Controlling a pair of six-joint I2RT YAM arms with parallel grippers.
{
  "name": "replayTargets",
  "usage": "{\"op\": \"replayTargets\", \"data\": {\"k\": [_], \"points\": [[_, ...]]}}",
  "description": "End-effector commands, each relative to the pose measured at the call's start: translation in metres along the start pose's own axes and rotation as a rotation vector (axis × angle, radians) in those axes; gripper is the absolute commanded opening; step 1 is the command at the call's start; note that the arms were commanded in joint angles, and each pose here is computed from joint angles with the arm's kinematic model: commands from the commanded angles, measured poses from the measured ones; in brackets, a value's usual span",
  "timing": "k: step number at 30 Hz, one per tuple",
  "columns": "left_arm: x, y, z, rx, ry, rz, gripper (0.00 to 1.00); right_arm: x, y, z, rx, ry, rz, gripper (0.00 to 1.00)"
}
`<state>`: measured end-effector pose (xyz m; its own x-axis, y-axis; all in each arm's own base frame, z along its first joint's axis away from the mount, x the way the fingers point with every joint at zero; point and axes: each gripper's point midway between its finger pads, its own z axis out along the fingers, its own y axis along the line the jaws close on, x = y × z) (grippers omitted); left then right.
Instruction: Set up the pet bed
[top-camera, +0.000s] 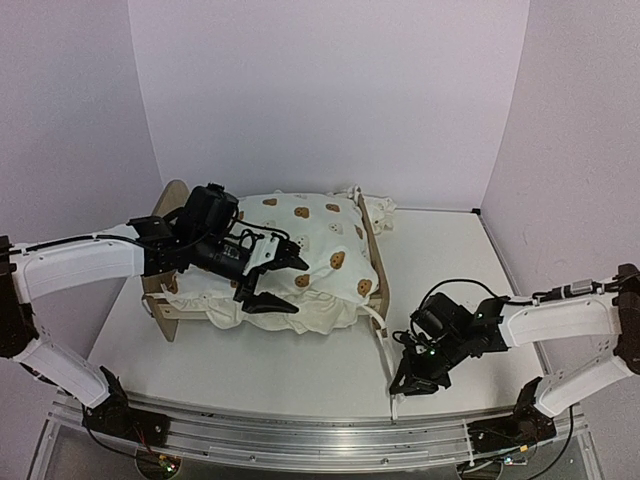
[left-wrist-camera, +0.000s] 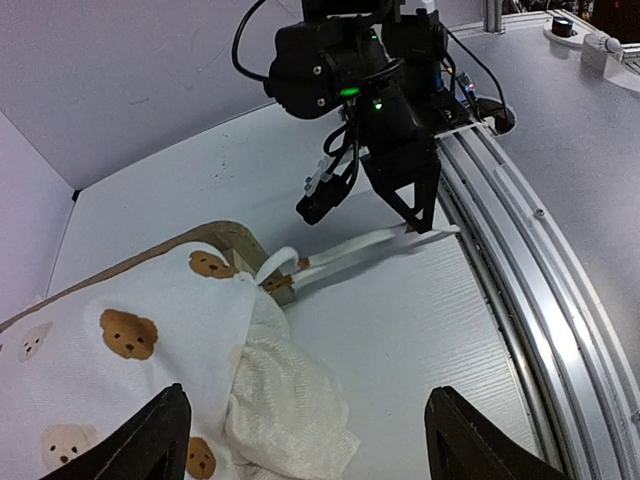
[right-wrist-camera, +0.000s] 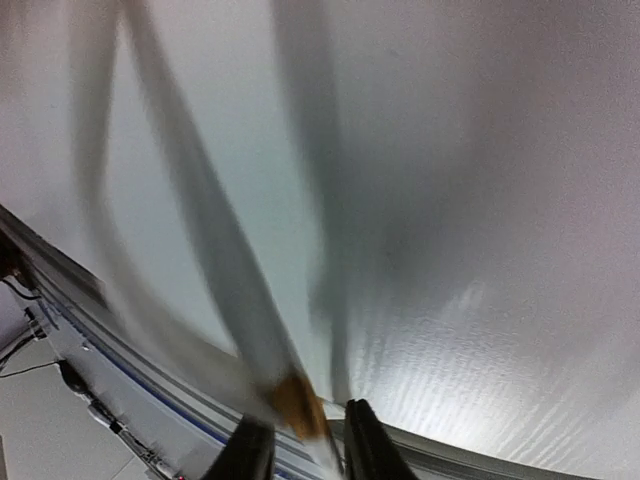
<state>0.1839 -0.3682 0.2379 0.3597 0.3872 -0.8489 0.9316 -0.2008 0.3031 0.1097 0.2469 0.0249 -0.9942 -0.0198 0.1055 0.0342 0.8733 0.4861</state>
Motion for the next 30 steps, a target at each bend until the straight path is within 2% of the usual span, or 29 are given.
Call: {"op": "replayTargets", "data": {"k": [1, 6, 12, 16, 24, 30], "points": [[-0.008, -0.039, 0.009, 0.089, -0.070, -0.033, 0.81, 0.003, -0.023, -0.004, 0.095, -0.025, 0.079, 0.37], [-0.007, -0.062, 0.021, 0.123, -0.086, -0.062, 0.80, 0.002, -0.037, -0.023, 0.189, -0.105, 0.028, 0.42], [-0.003, -0.076, 0.032, 0.130, -0.111, -0.103, 0.78, -0.003, -0.021, -0.031, 0.266, -0.224, -0.208, 0.41], [0.000, -0.068, 0.036, 0.081, -0.119, -0.128, 0.77, 0.002, -0.001, -0.018, 0.252, -0.226, -0.334, 0.42], [0.001, -0.064, 0.036, 0.050, -0.121, -0.144, 0.77, 0.011, 0.014, 0.014, 0.199, -0.186, -0.375, 0.45], [-0.001, -0.061, 0.035, 0.038, -0.129, -0.151, 0.77, 0.014, -0.009, 0.031, 0.279, -0.138, -0.335, 0.37]]}}
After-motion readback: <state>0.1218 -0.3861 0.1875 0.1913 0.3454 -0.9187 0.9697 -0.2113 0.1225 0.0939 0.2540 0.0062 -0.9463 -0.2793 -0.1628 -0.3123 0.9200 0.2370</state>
